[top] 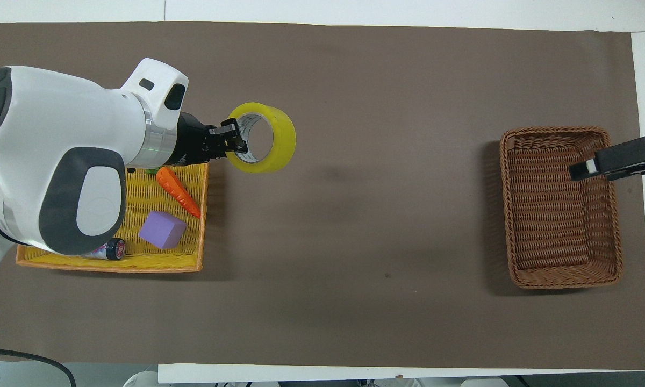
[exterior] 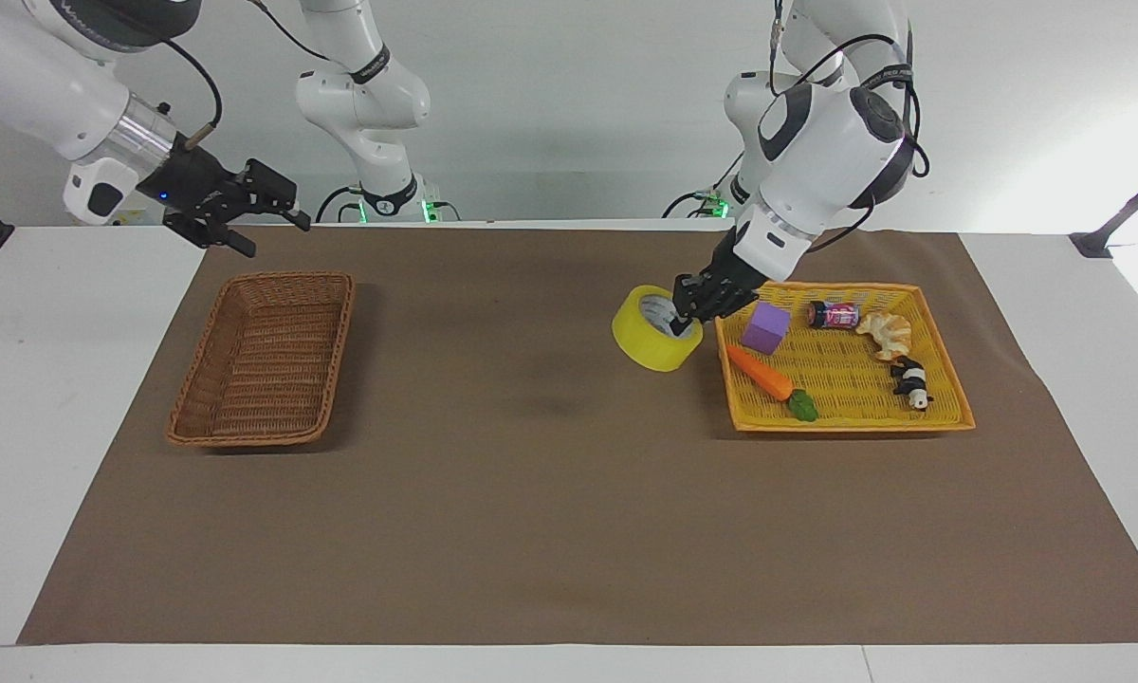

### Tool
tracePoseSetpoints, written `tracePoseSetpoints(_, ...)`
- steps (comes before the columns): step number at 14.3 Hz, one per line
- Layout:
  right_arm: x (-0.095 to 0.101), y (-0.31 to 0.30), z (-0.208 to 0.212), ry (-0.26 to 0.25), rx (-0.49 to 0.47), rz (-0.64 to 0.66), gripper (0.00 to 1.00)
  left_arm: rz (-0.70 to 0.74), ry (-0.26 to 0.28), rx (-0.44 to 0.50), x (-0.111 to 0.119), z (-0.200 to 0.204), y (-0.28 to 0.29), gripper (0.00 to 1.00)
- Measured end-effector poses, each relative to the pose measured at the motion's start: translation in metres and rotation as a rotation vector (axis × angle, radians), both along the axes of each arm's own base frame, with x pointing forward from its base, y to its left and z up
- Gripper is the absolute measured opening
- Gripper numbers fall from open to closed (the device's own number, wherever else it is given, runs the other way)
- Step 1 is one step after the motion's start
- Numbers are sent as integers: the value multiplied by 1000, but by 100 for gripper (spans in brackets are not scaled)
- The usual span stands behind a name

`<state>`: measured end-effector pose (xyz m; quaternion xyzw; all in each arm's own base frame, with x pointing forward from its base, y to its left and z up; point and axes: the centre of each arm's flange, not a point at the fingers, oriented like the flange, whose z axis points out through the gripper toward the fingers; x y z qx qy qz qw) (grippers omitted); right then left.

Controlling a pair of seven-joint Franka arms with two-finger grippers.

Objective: Move tape to another basket
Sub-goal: 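Lift the tape with the left gripper while the right gripper reaches forward, then extend the right gripper toward the tape held by the left gripper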

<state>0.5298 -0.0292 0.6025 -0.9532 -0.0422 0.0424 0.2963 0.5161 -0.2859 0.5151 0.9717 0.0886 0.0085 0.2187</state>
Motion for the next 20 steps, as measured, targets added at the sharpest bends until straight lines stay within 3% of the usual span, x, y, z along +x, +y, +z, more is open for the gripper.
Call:
tracePoseSetpoints(4, 8, 79, -27, -118, 250, 1, 100, -12, 0, 0, -3, 0, -6, 22)
tracePoseSetpoints(7, 10, 123, -74, -104, 456, -61, 100, -21, 1, 1, -6, -1, -11, 22)
tracePoseSetpoints(10, 15, 169, -93, -150, 461, -118, 100, -25, 5, 2, -7, -3, -13, 22)
tracePoseSetpoints(15, 19, 232, -126, -115, 541, -187, 100, -23, 8, 3, -7, -4, -14, 22)
tracePoseSetpoints(20, 4, 295, -133, -144, 538, -226, 100, 4, 23, 3, -7, -6, -13, 22)
